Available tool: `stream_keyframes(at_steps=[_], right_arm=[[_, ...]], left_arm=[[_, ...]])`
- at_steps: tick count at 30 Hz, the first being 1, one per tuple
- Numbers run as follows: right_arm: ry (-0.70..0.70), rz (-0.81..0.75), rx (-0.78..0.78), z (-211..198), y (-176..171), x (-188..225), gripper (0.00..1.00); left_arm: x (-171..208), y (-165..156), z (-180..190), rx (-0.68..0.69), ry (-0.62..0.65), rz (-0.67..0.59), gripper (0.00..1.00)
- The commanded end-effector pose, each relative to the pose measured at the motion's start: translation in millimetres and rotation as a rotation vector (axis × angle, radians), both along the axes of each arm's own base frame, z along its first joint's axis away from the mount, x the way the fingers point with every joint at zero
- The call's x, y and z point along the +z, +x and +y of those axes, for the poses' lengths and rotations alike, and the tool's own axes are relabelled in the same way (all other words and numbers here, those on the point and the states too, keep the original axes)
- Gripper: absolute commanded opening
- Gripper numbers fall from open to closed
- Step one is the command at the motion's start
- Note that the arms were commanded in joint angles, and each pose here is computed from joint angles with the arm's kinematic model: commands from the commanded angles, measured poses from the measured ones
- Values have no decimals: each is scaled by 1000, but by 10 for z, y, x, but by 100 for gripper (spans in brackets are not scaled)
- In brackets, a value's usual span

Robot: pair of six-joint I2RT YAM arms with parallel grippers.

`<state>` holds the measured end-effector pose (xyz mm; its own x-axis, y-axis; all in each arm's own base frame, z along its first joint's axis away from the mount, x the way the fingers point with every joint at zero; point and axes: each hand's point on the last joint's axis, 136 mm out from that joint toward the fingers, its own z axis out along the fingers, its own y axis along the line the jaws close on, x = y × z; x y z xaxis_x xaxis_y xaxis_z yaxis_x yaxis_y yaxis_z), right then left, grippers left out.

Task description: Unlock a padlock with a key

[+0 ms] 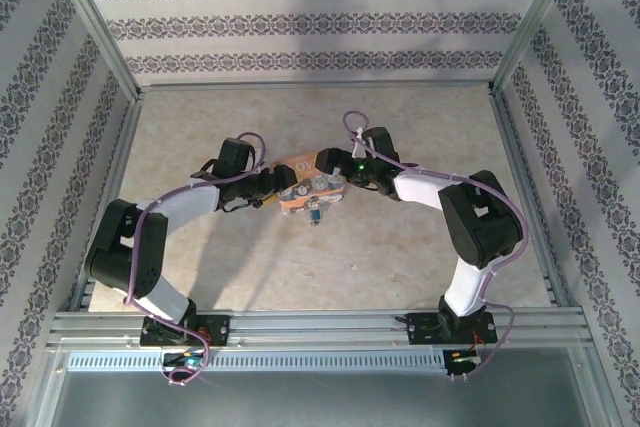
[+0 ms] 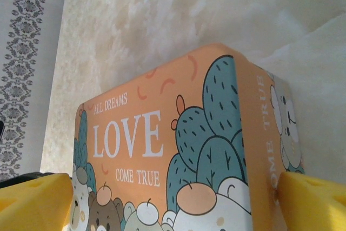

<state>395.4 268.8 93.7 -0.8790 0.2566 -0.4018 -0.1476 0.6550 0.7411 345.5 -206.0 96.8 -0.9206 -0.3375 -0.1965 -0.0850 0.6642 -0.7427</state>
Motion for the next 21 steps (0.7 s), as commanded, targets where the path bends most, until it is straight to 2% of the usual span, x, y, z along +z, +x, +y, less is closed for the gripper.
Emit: stream_keyframes(at_steps=[1, 6, 10, 14, 18, 21], right_arm=[[3, -51, 52, -11, 9, 149, 96], [-95, -114, 15, -379, -130, 304, 98], [-88, -127, 12, -572, -474, 442, 98], [-9, -115, 81, -415, -911, 498, 91], [30, -137, 145, -169, -1197, 486, 82], [45, -150, 166, -13, -1278, 384, 77]], left_arm=[[187, 9, -32, 15, -17, -74, 82], [368, -19, 153, 63, 28, -140, 85], [563, -39, 439, 164, 81, -221, 85], [732, -128, 763, 262, 201, -314, 86], [810, -209, 886, 310, 209, -355, 87], [759, -240, 941, 350, 199, -352, 87]])
